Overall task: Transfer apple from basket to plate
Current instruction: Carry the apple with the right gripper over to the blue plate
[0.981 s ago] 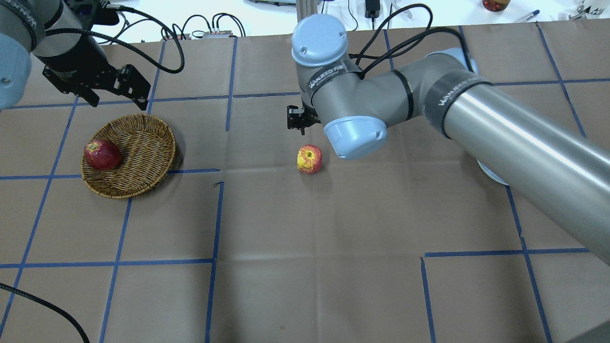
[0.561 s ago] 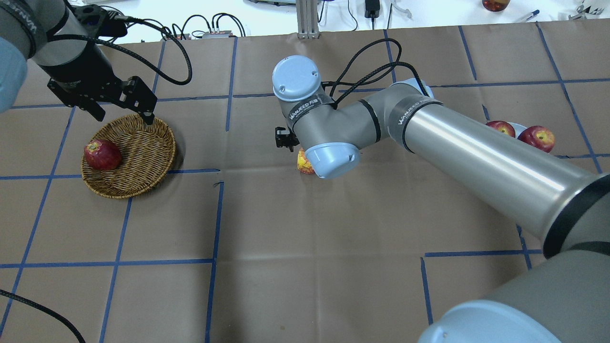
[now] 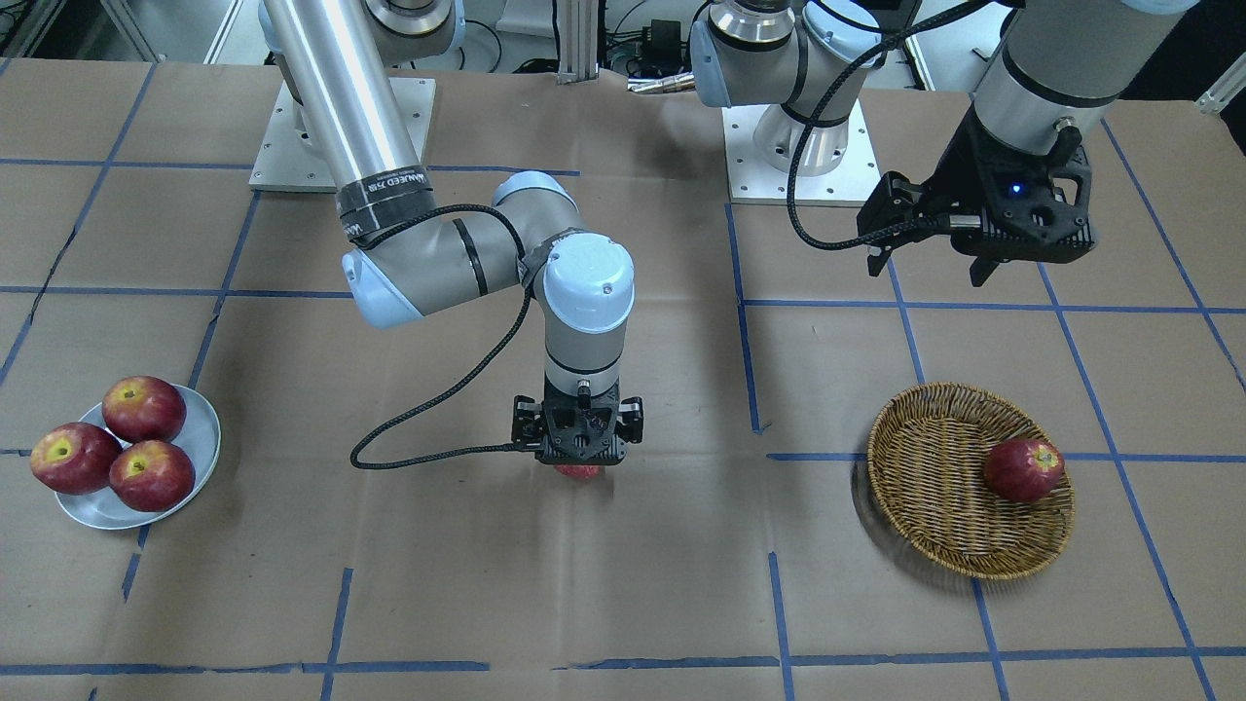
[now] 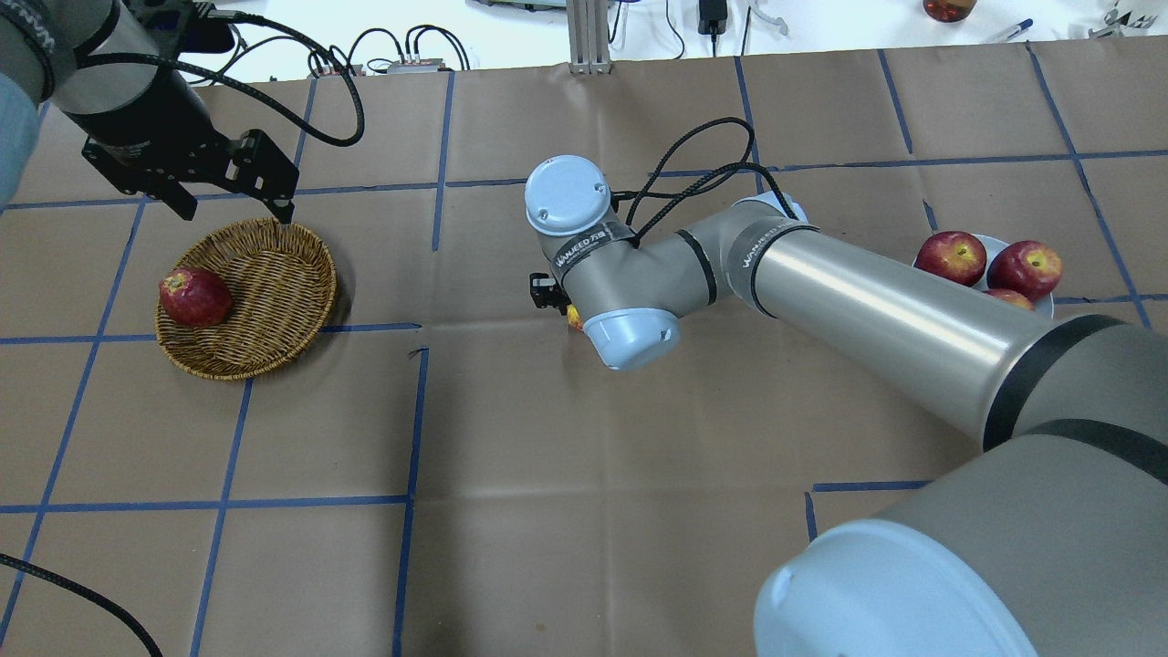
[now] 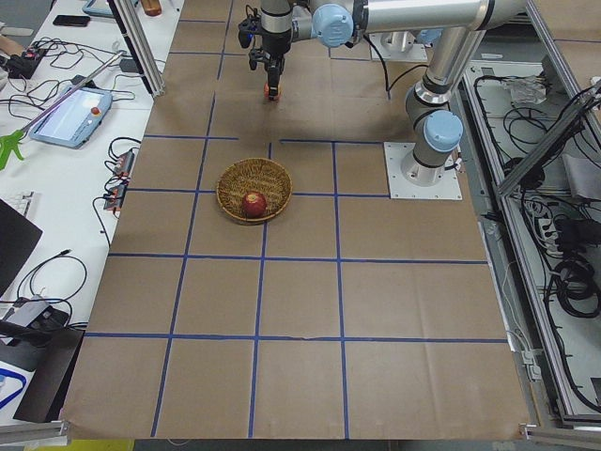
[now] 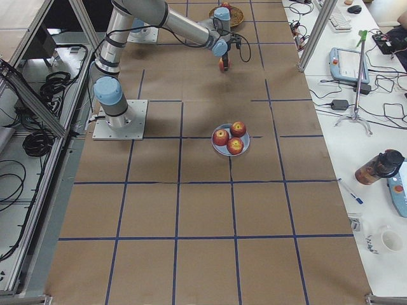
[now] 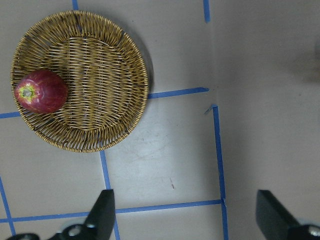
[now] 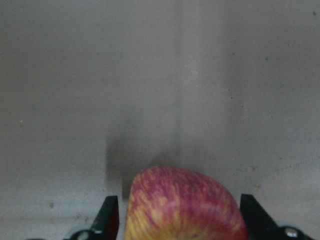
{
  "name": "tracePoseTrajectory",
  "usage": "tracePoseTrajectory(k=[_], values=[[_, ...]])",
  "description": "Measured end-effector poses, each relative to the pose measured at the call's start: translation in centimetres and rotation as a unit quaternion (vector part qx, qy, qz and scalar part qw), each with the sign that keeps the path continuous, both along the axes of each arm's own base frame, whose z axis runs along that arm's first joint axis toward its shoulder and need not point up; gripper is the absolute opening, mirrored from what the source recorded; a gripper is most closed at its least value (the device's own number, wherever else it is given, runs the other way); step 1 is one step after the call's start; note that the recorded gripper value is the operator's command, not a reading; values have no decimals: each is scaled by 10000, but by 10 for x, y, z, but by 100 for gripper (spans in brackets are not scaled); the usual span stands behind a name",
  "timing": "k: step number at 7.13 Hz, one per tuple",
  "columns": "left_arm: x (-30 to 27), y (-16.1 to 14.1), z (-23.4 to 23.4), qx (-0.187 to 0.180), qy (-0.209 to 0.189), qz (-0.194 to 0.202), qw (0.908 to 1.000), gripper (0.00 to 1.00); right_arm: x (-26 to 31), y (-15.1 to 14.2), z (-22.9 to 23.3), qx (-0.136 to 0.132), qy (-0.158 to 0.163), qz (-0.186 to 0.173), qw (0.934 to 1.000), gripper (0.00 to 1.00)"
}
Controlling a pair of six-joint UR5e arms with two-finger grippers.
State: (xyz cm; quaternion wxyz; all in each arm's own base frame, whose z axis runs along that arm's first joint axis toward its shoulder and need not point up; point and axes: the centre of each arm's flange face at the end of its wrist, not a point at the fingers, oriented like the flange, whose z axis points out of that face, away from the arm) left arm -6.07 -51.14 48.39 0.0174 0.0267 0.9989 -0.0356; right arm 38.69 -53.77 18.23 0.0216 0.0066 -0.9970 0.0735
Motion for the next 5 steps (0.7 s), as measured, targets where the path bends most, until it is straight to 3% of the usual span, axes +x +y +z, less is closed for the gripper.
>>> tracePoseTrajectory(k=[2,4,5], values=[[-1,4,-13,-298,-20,196,9994,99,-2,-4,13,-104,-43,-14,9999,50],[-7,18,-14,-661,-46,237,9975,99,-32,-12,83,-257,-111,-136,9995,50],[-10,23,7,-973,-78,241,9949,99,-75,-15,128,-164,-40,-199,9997,49]])
